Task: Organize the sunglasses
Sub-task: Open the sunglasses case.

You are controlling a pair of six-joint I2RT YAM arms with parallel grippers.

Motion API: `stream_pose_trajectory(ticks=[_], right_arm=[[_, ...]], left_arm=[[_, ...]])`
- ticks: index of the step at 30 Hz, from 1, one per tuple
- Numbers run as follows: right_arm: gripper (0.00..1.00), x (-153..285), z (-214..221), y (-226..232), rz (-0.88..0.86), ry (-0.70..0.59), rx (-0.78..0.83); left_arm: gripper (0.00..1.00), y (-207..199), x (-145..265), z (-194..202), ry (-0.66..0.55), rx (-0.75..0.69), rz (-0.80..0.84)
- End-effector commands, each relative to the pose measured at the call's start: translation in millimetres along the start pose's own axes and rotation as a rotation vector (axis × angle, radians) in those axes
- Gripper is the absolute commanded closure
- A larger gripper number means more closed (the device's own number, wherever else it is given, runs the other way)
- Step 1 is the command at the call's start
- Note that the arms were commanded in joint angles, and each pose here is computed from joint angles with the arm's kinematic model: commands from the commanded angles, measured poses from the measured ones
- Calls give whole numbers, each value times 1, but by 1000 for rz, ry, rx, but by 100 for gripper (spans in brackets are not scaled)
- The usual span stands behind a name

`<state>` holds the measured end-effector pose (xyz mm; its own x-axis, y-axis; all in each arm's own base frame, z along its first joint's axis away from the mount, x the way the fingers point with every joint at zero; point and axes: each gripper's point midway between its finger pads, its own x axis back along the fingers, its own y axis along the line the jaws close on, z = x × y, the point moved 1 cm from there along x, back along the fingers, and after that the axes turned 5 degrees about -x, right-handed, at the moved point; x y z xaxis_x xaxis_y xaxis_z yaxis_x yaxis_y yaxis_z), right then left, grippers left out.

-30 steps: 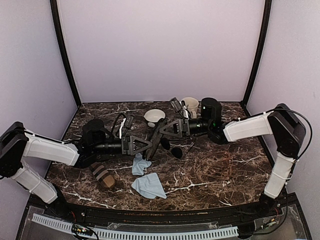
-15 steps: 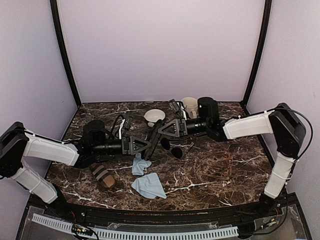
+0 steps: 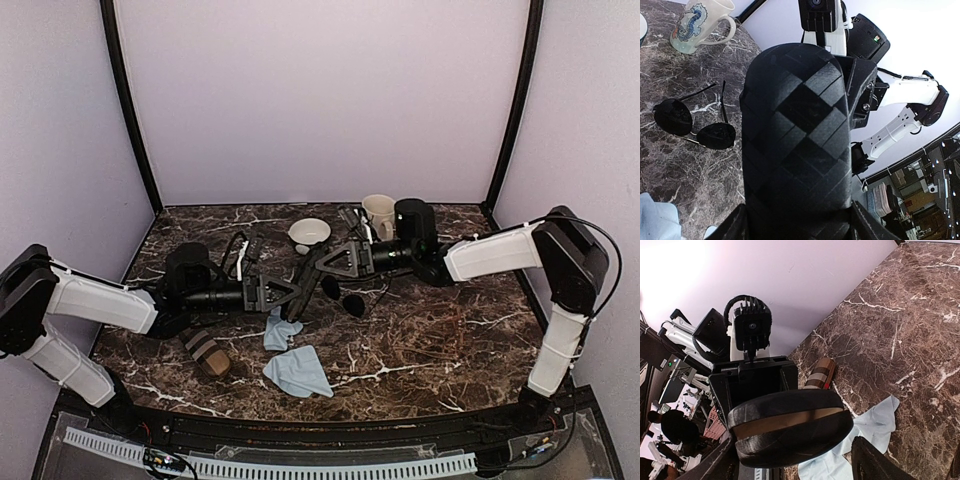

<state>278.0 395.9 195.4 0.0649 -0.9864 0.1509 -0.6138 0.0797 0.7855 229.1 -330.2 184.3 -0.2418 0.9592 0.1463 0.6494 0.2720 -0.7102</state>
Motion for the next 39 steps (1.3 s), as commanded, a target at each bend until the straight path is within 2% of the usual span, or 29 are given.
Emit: stream_pose_trajectory(ticks=[1, 9, 26, 27, 29, 39], right_arm=[[23, 8, 4, -43, 133, -58, -73], [19, 9, 5, -44, 127, -74, -66], [19, 11, 6, -40, 98, -107, -12], [14, 12, 6, -39, 89, -115, -54], [13, 12, 5, -36, 73, -128, -70], [16, 9, 10, -47, 96, -139, -159]], left_arm=[[100, -80, 15, -35, -114, -223, 287], [100, -82, 15, -35, -117, -219, 296], [100, -80, 17, -38, -149, -193, 295], [100, -80, 16, -38, -150, -189, 294], [100, -79, 16, -38, -152, -186, 294], [100, -77, 17, -38, -162, -206, 285]])
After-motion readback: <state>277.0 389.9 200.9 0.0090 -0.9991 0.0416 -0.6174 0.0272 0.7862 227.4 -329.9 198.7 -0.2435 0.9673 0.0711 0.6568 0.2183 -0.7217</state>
